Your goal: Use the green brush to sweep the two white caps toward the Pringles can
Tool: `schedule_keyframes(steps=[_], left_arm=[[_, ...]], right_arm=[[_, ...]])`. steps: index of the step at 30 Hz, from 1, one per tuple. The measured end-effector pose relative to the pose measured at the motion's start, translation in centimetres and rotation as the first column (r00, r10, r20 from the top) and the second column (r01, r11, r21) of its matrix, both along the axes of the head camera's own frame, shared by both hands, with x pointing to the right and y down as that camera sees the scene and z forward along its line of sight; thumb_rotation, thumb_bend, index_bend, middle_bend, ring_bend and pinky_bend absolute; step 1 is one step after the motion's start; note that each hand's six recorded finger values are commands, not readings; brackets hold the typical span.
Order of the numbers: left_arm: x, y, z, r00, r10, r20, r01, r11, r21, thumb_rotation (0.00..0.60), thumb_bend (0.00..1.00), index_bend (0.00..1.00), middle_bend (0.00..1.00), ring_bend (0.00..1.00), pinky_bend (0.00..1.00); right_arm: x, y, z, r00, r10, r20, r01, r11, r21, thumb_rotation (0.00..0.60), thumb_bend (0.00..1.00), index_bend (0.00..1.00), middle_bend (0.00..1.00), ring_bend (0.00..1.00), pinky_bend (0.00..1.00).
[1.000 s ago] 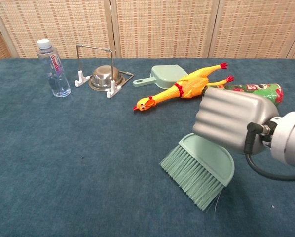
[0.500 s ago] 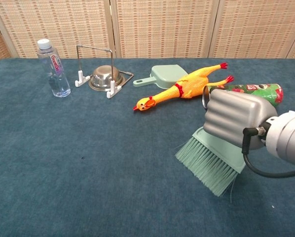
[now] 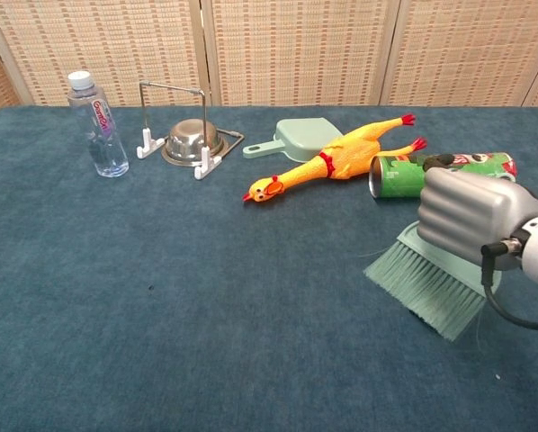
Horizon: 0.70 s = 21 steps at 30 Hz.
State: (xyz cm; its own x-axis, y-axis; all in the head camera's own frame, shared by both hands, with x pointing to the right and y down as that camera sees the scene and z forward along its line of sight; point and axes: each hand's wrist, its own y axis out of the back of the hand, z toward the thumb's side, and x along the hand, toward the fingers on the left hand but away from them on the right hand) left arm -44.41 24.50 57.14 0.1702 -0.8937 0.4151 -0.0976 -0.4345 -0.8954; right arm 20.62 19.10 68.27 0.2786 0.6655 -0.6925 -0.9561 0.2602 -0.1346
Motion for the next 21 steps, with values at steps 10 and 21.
schedule_keyframes(steps=[10,21], left_arm=[[0.4,0.3,0.2,1.0,0.014,0.012,-0.014,1.0,-0.003,0.6,0.41,0.0,0.0,0.0,0.04],[0.6,0.4,0.8,0.999,0.02,0.03,-0.02,1.0,-0.017,0.6,0.41,0.0,0.0,0.0,0.04]], right_arm=[[4.2,-1.1,1.3,0.994,0.012,-0.107,-0.006,0.998,0.059,0.6,0.49,0.91,0.83,0.57,0.3],[9.6,-3.3,2.1,0.974,0.101,-0.203,-0.075,0.989,0.131,0.6,0.49,0.91,0.83,0.57,0.3]])
